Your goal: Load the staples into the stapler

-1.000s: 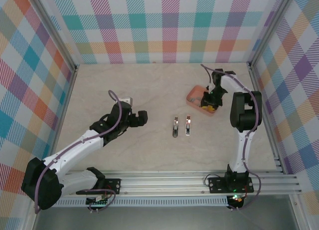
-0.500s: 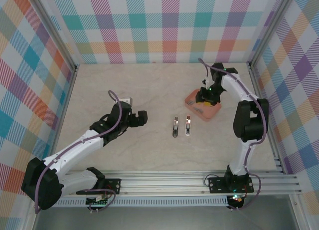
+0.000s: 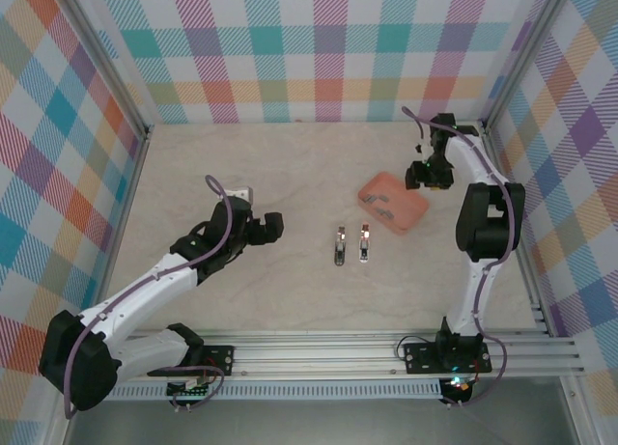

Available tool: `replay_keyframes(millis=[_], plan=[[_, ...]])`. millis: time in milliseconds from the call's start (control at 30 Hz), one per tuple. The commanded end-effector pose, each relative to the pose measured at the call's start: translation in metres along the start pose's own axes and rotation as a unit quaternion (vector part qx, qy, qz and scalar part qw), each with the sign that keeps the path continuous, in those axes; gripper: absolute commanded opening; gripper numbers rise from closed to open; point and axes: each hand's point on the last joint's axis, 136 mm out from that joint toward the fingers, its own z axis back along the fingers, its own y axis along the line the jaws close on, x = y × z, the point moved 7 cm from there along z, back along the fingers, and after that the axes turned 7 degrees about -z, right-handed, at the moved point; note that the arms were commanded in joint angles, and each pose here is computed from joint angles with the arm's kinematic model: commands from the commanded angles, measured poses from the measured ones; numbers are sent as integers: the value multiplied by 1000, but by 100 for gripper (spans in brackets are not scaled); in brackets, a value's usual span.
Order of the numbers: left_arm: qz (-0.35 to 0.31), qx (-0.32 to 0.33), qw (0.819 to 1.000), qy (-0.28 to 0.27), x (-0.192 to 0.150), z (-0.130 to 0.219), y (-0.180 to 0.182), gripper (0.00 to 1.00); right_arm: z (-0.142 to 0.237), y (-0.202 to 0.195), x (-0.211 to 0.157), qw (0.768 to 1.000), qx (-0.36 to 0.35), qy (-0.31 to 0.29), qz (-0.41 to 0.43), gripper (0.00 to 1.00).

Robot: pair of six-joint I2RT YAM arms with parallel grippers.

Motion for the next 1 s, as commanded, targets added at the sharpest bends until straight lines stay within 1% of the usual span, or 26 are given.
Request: replay_keyframes(millis=[0, 133, 233, 333, 467, 767, 967], plan=[[2, 11, 1000, -6, 1, 0, 5, 100, -9, 0, 7, 1000, 14, -7, 22, 62], [0, 10, 1000, -5, 3, -1, 3, 100, -22, -4, 6, 1000, 11, 5, 18, 61], [1, 11, 1000, -4, 4, -3, 3, 100, -26, -8, 2, 1000, 4, 9, 15, 56], [0, 7, 1000, -1, 5, -6, 0, 100, -31, -8, -3, 1000, 17, 13, 9, 51], [-3, -2, 1000, 4, 8, -11, -4, 100, -39, -8, -10, 999, 26, 28, 2, 50], [-1, -9, 1000, 7, 11, -14, -8, 100, -44, -15, -27, 999, 11, 43, -7, 33], [-1, -11, 1000, 12, 10, -17, -9, 100, -42, -22, -39, 998, 3, 50, -33, 26]])
